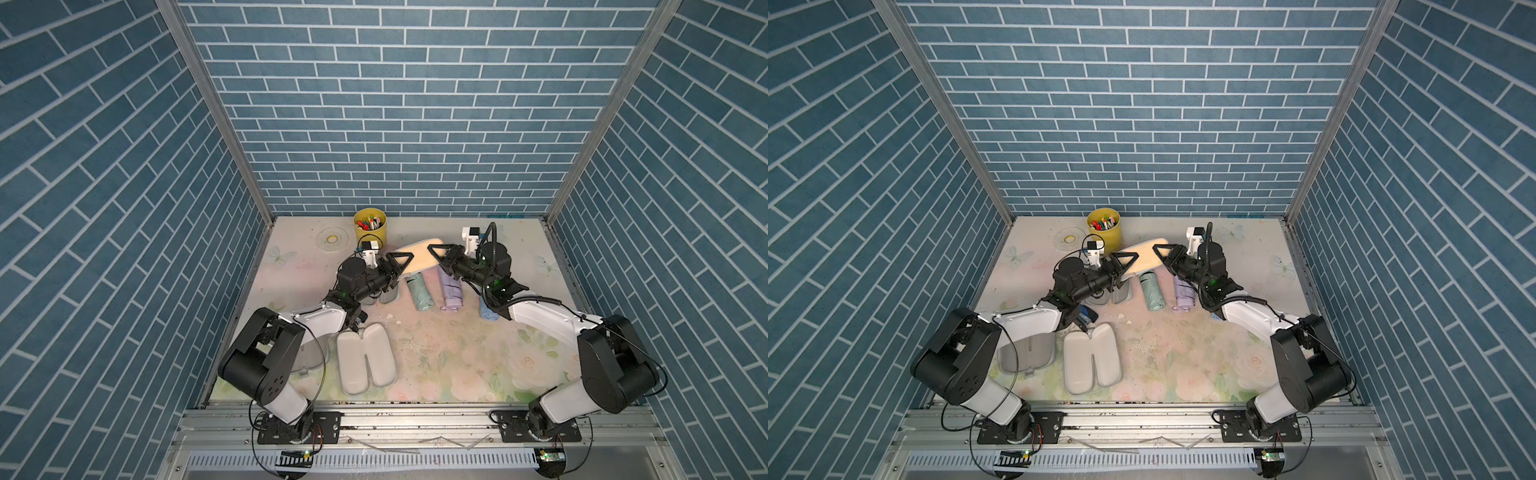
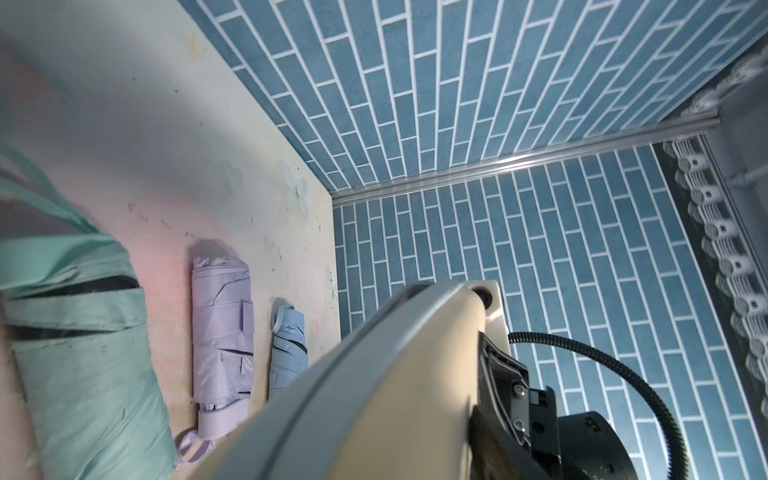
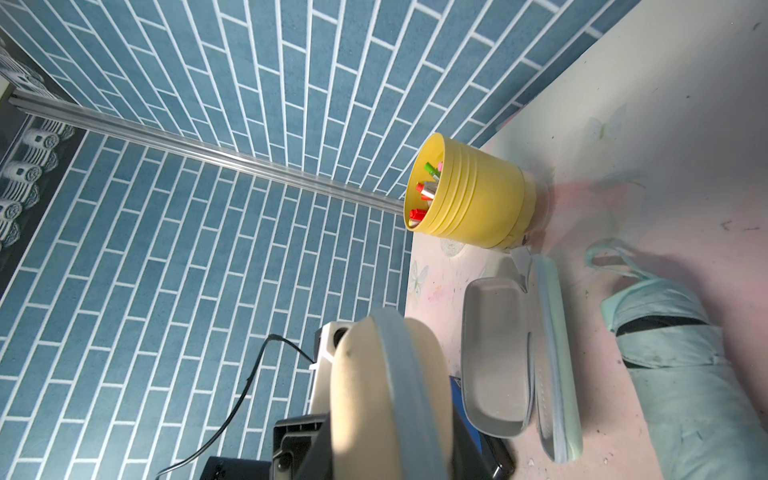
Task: Put umbrellas into zippered umbrella sleeves
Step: Adjust the umbrella sleeve, then zip the zipper on the umbrella sleeve.
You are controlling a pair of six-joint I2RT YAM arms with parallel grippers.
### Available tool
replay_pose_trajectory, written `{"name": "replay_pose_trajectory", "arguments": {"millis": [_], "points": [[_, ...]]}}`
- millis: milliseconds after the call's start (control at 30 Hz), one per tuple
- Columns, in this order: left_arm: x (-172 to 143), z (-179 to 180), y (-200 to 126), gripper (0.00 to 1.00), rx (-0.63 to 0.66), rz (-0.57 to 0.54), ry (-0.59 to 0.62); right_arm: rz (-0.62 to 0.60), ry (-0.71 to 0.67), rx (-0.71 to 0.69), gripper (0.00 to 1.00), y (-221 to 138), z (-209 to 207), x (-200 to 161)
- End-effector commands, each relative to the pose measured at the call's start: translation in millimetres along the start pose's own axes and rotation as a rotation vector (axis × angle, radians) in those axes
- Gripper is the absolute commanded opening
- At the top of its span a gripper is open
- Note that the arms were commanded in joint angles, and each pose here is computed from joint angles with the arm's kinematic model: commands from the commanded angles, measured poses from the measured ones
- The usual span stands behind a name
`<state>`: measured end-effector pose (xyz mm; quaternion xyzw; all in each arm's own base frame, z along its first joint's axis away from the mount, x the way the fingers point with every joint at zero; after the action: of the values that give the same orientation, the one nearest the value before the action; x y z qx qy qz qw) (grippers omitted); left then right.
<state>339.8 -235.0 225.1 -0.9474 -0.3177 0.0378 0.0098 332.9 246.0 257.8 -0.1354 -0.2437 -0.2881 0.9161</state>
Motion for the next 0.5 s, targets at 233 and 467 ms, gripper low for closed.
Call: {"name": "replay_pose_trajectory", "arguments": {"millis": [233,467], "points": [[18.8,-30.5,-11.2,0.16,-0.045,0.117,0.017,0.238,-0.360,-0.130,0.63,-69.9,-5.9,-1.9],[15.7,-45.9,-21.6,0.15,-0.035,0.234,0.067,0.244,-1.117,-0.345,0.39,-89.1,-15.3,-37.7]]}}
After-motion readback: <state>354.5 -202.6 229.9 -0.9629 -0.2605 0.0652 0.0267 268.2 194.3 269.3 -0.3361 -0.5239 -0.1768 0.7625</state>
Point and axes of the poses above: each gripper's point midway between its finger pads, its own y axis out along the fingers, its own z axis along the line the jaws close on, x = y × z, the point moved 6 cm from there along -y, back along the fingers, and after that the axes turned 15 degrees about -y, right-handed, at the moved point
